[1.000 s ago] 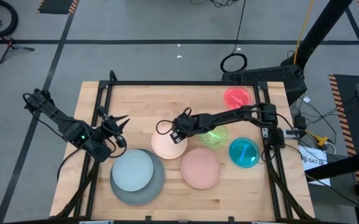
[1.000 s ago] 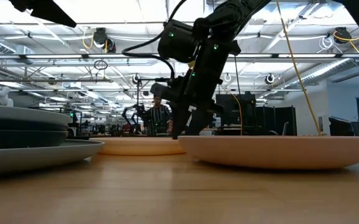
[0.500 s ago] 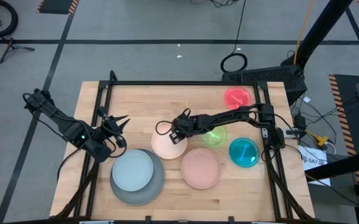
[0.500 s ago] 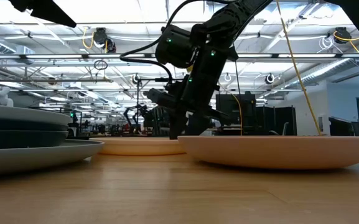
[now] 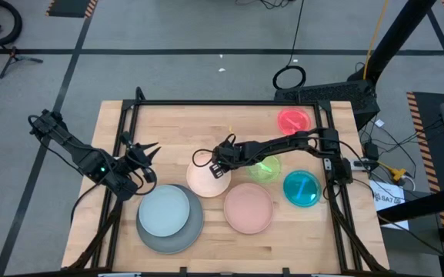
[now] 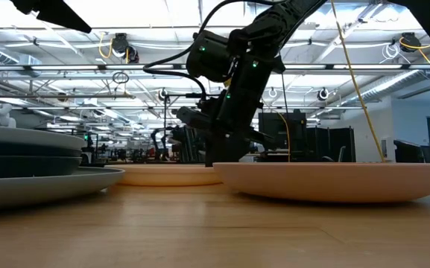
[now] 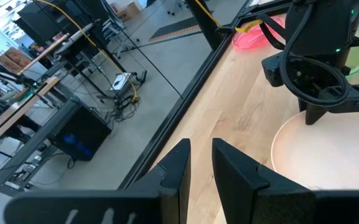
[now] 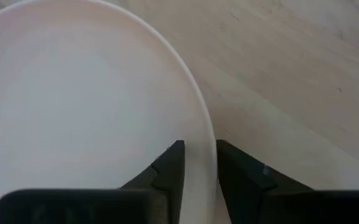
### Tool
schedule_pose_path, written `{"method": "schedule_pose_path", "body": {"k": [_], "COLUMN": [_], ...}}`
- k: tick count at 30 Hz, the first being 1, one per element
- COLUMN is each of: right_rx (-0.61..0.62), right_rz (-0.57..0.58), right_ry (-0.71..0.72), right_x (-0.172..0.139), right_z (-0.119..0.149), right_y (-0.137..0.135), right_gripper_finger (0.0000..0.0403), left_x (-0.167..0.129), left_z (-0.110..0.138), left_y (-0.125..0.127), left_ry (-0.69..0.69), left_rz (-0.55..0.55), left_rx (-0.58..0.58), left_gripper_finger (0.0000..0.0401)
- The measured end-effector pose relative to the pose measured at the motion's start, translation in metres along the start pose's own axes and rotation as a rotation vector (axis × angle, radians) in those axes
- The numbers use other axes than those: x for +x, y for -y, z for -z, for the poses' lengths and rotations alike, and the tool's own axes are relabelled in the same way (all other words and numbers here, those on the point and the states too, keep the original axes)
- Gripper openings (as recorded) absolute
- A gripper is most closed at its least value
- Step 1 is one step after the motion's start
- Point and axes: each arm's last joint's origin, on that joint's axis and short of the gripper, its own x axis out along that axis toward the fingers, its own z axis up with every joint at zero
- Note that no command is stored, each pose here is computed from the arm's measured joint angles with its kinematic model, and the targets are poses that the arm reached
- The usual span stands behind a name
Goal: Stack plastic plates
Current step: Stack the light pink plate on top of the light blue plate
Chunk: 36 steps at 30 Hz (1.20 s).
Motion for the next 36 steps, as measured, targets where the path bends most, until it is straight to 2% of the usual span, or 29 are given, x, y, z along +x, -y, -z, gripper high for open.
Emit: {"method": "schedule_pose_path", "body": {"k": [10, 13, 16, 20, 23, 27, 29, 33, 36], "right_rx": [0.007, 0.008, -0.042, -0.241, -0.329, -0.67, -0.782, -0.877, -0.904], "right_rz": [0.023, 0.03, 0.031, 0.007, -0.004, -0.03, -0.051, -0.06, -0.046], "right_ry": [-0.044, -0.073, -0.08, -0.149, -0.176, -0.221, -0.253, -0.284, -0.306], "right_x": [-0.006, -0.022, -0.048, -0.084, -0.105, -0.12, -0.122, -0.116, -0.105], "right_z": [-0.007, -0.011, -0.013, -0.002, 0.006, 0.025, 0.037, 0.056, 0.069], "right_y": [0.011, 0.016, 0.019, 0.018, 0.018, 0.012, 0.006, -0.001, -0.002], "right_gripper_finger": [0.0157, 0.0166, 0.0165, 0.016, 0.0159, 0.0158, 0.0158, 0.0158, 0.0157], "left_x": [0.0, 0.0, 0.0, 0.0, 0.0, 0.0, 0.0, 0.0, 0.0], "left_z": [0.0, 0.0, 0.0, 0.0, 0.0, 0.0, 0.0, 0.0, 0.0], "left_y": [0.0, 0.0, 0.0, 0.0, 0.0, 0.0, 0.0, 0.0, 0.0], "left_ry": [0.0, -0.001, -0.008, -0.009, -0.009, -0.01, -0.01, -0.01, -0.01], "left_rz": [0.0, 0.001, 0.012, 0.014, 0.015, 0.015, 0.015, 0.015, 0.015], "left_rx": [0.0, -0.002, -0.002, -0.001, -0.002, -0.002, -0.002, -0.002, -0.002], "left_gripper_finger": [0.0074, 0.0074, 0.0074, 0.0074, 0.0074, 0.0074, 0.0074, 0.0074, 0.0074]}}
